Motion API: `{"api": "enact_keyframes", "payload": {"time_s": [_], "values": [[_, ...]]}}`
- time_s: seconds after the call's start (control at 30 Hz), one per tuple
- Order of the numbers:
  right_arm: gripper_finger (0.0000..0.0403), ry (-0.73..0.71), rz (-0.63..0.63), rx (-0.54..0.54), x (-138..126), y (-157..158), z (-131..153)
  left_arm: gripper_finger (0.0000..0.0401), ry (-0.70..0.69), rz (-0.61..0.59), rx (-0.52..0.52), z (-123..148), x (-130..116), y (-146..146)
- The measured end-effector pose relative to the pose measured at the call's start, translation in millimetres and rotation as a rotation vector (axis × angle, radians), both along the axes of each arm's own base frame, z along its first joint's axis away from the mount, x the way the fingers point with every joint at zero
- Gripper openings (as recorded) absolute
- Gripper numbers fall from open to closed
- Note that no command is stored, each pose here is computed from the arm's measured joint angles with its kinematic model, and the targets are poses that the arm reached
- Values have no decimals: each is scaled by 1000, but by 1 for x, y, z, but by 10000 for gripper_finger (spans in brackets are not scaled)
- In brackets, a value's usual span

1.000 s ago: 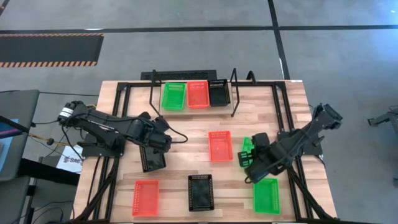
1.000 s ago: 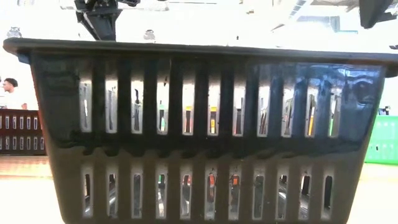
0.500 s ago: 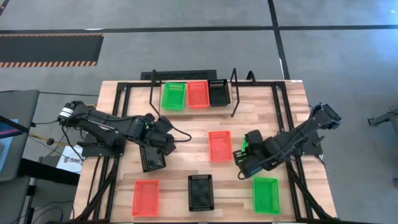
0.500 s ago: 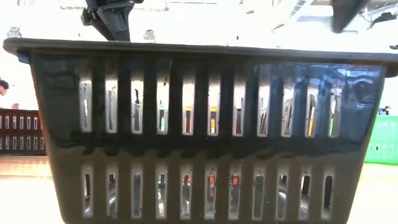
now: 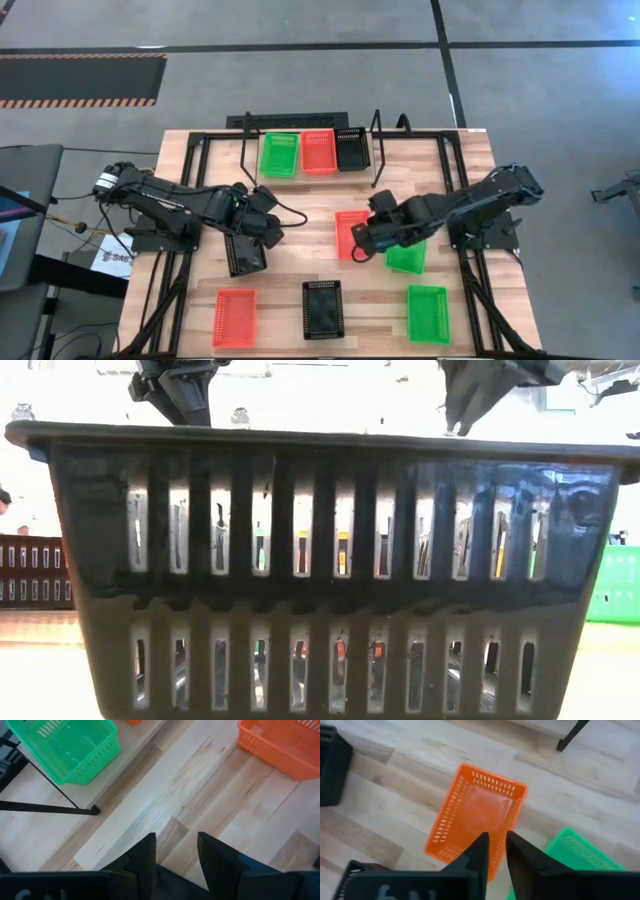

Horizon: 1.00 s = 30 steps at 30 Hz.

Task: Stack baskets on shelf by color
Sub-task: Stack the top orange bin on top of the orange bin on the shelf

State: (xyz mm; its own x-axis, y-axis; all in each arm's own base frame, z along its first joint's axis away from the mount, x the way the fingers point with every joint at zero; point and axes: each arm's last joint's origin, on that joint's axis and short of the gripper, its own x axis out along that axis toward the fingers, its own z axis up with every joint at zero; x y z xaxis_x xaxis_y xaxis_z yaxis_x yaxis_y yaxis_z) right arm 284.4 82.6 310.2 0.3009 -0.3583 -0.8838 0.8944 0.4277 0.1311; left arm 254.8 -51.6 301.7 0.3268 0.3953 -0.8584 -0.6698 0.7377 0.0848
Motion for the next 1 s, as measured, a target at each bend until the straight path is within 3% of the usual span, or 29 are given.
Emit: {"api": "enact_keyframes", "payload": {"time_s": [0.2,0.43,0.73,1.0], "values": [[153,101,-36,3,21,-7,-27,132,-3,-1,-1,0,0,0],[210,318,-66,44,37,-15,-66,132,1,-8,2,0,0,0],[220,307,-10,94,58,-24,-86,132,14,-32,11,0,0,0],[222,362,-19,117,51,-35,-102,132,16,-42,12,0,0,0]]}}
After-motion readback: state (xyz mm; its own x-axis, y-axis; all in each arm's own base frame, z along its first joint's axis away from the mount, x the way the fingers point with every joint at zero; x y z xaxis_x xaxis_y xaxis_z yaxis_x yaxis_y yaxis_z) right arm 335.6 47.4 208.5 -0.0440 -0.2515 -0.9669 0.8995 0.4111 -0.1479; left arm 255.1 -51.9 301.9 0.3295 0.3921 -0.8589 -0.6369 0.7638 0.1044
